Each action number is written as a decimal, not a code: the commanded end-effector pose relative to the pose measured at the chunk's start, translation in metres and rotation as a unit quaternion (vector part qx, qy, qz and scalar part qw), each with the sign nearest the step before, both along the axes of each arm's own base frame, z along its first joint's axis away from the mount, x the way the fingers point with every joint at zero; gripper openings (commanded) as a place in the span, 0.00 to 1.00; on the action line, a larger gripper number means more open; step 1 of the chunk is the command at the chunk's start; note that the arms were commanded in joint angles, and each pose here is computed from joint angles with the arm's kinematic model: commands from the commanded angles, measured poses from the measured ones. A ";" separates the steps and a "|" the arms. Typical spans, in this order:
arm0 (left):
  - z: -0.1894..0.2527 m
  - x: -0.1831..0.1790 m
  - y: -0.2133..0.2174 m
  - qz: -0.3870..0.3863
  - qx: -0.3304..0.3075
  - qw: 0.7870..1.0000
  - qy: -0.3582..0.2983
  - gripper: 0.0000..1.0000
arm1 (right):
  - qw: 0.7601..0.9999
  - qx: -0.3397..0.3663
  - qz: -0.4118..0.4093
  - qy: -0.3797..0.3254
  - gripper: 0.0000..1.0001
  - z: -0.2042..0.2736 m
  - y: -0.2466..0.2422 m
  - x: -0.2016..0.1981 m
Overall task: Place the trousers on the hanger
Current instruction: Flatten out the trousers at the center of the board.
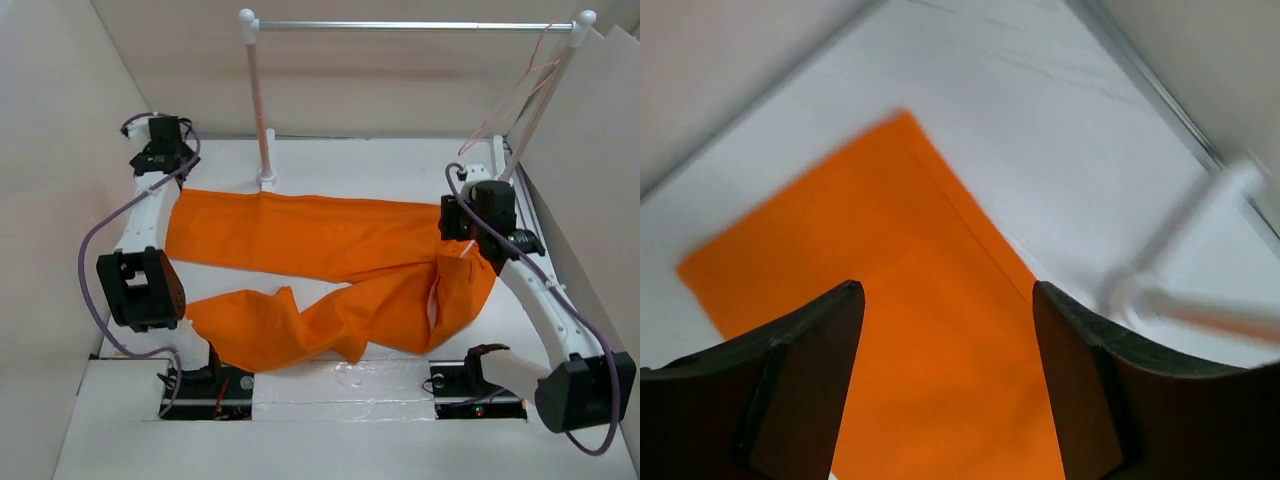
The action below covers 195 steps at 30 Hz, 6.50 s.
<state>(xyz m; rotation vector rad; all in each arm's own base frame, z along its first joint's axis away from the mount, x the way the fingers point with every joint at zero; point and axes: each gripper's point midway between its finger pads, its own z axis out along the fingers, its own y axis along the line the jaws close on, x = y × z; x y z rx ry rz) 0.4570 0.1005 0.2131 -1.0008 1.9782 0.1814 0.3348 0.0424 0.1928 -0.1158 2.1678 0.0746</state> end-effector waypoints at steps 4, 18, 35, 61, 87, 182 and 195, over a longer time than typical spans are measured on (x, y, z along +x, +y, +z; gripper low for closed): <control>0.021 -0.020 -0.209 -0.274 -0.020 0.961 -0.039 0.65 | 0.996 -0.036 -0.024 0.073 0.80 -0.025 -0.018 -0.070; -0.136 -0.039 -0.395 -0.474 -0.150 0.860 0.113 0.63 | 0.981 -0.018 -0.124 0.150 0.44 -0.064 -0.015 -0.095; -0.148 -0.029 -0.198 -0.219 -0.303 0.927 0.035 0.60 | 0.874 0.008 -0.474 0.105 0.63 -0.023 -0.169 -0.158; -0.055 -0.066 -0.336 -0.473 -0.188 0.861 0.000 0.62 | 0.994 0.027 -0.077 0.066 0.77 -0.090 -0.108 0.131; -0.089 -0.019 -0.145 -0.228 -0.020 0.971 0.067 0.66 | 0.973 0.075 -0.067 0.205 0.16 -0.158 -0.126 0.131; -0.133 -0.093 -0.063 -0.120 -0.204 0.971 0.028 0.21 | 0.847 0.088 0.524 -0.021 0.02 0.001 0.372 -0.078; -0.169 -0.063 -0.045 -0.096 -0.154 0.975 0.126 0.31 | 0.838 0.091 0.538 0.000 0.12 -0.005 0.371 -0.097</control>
